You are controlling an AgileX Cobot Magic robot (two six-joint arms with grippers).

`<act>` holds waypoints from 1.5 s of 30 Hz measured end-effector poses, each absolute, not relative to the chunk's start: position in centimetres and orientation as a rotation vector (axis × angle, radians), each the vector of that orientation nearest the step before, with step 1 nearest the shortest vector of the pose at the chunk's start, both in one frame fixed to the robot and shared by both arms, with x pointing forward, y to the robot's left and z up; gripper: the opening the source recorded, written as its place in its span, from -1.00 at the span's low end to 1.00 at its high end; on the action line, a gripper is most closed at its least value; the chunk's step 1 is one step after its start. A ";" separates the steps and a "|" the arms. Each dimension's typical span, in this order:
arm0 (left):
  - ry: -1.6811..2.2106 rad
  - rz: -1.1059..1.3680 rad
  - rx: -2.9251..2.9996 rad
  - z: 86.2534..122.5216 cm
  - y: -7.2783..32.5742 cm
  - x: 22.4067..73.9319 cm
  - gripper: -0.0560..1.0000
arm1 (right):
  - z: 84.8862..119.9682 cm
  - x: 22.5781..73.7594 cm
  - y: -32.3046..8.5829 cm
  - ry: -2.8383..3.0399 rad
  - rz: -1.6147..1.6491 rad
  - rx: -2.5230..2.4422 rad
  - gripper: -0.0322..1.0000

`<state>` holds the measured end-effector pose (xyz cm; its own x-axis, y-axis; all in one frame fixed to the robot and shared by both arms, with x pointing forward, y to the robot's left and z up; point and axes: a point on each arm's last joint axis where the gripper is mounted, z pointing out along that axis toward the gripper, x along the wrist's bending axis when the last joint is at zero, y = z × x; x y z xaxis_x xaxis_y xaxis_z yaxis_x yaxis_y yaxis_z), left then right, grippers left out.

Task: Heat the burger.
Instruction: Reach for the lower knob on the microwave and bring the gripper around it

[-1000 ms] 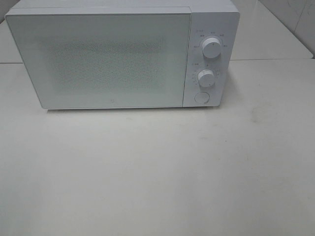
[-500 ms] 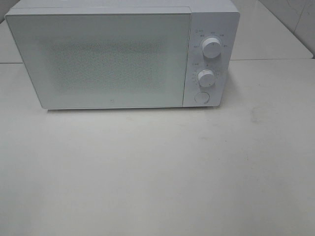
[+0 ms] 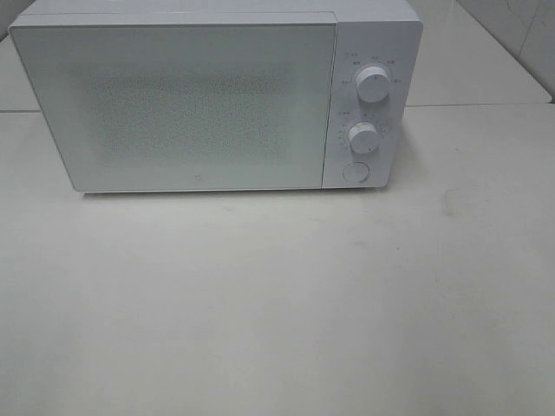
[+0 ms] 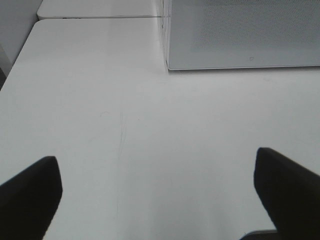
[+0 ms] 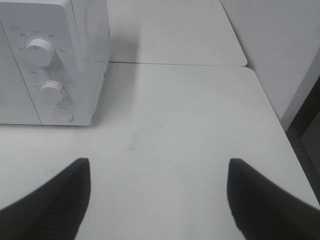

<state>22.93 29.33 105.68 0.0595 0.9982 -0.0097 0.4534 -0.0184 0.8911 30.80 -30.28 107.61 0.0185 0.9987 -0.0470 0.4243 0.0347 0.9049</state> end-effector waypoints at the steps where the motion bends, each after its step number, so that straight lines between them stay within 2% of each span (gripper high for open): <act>1: 1.495 0.906 1.578 105.7 29.3 22.9 0.96 | 107.6 32.0 -30.1 1.531 0.916 1.501 0.49; 16: 1.495 0.906 1.578 105.7 29.3 22.9 0.96 | 105.7 38.3 -29.3 1.587 0.930 1.484 0.49; 30: 1.495 0.906 1.578 105.7 29.3 22.9 0.96 | 104.4 42.9 -28.5 1.512 1.081 1.409 0.49; 36: 1.495 0.906 1.578 105.7 29.3 22.9 0.96 | 102.1 44.1 -28.2 1.498 1.135 1.372 0.49; 38: 1.495 0.906 1.578 105.7 29.3 22.9 0.96 | 100.3 44.4 -28.3 1.497 1.118 1.387 0.49; 45: 1.495 0.906 1.578 105.7 29.3 22.9 0.96 | 98.3 44.2 -28.6 1.446 1.083 1.426 0.49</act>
